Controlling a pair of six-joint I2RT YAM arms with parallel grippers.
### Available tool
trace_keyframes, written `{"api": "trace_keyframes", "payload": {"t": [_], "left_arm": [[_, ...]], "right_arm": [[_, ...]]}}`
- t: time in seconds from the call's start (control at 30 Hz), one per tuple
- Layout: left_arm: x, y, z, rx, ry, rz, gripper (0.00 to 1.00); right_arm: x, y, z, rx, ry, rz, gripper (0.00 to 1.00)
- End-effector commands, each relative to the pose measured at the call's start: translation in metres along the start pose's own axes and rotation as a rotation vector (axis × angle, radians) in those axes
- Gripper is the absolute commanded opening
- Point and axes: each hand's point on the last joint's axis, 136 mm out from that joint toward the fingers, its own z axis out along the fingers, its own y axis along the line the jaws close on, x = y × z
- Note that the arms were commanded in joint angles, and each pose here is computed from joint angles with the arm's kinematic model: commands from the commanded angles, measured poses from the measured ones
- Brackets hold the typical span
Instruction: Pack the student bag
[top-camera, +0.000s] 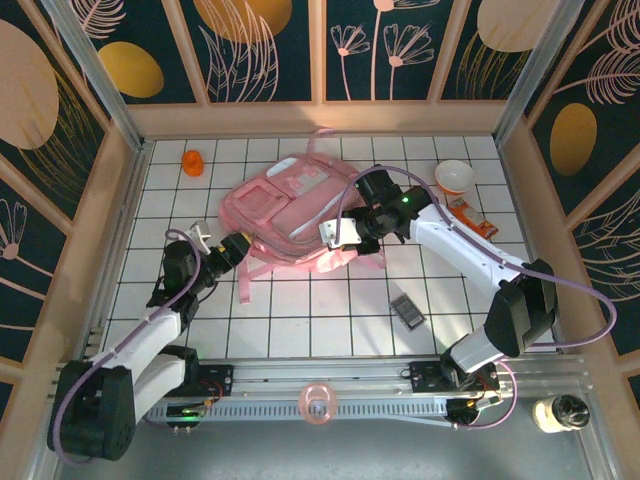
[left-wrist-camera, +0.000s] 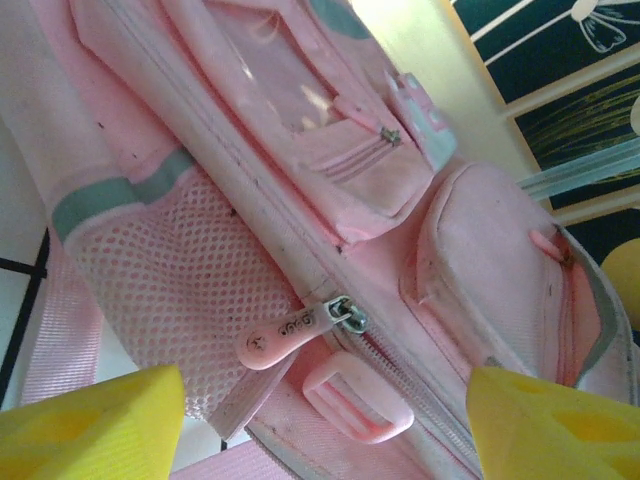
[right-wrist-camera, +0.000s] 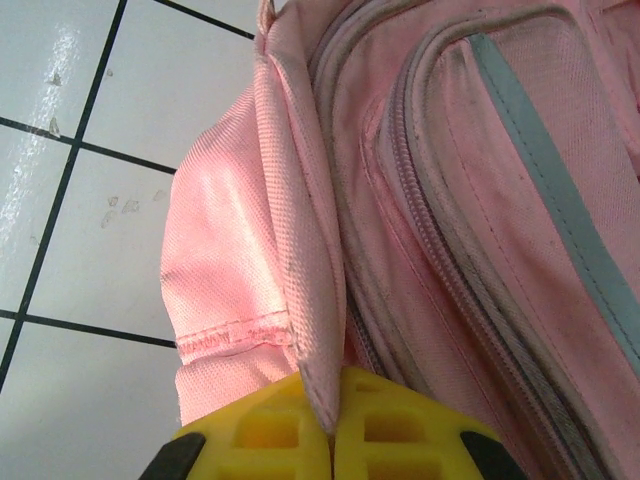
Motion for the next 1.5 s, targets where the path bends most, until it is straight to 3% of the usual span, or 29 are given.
{"api": "trace_keyframes", "payload": {"t": [0.0, 0.2, 0.47, 0.63, 0.77, 1.03, 1.23, 1.47], "left_arm": [[-0.016, -0.032, 0.005, 0.141, -0.028, 0.052, 0.72], [-0.013, -0.03, 0.027, 0.126, 0.06, 0.04, 0.74], [-0.014, -0.019, 0.042, 0.126, 0.083, 0.049, 0.75], [-0.004, -0.042, 0.04, 0.278, 0.145, 0.048, 0.63], [0.005, -0.043, 0.037, 0.302, 0.177, 0.048, 0.54], [0.005, -0.028, 0.035, 0.206, 0.16, 0.085, 0.21], [0.003, -0.023, 0.03, 0.149, 0.151, 0.13, 0.08], [-0.002, -0.02, 0.012, 0.045, 0.145, 0.343, 0.0]], "right_arm": [[-0.016, -0.015, -0.02, 0.058, -0.05, -0.044, 0.0], [-0.019, -0.017, -0.022, 0.07, -0.062, -0.056, 0.0], [-0.022, -0.018, -0.026, 0.082, -0.064, -0.047, 0.0], [-0.019, -0.02, -0.025, 0.094, -0.053, -0.044, 0.0], [-0.019, -0.024, -0.024, 0.124, -0.057, -0.045, 0.0], [-0.018, -0.028, -0.025, 0.141, -0.049, -0.042, 0.0], [-0.016, -0.036, -0.023, 0.182, -0.041, 0.017, 0.0], [-0.024, -0.054, -0.01, 0.298, -0.079, 0.233, 0.0]]}}
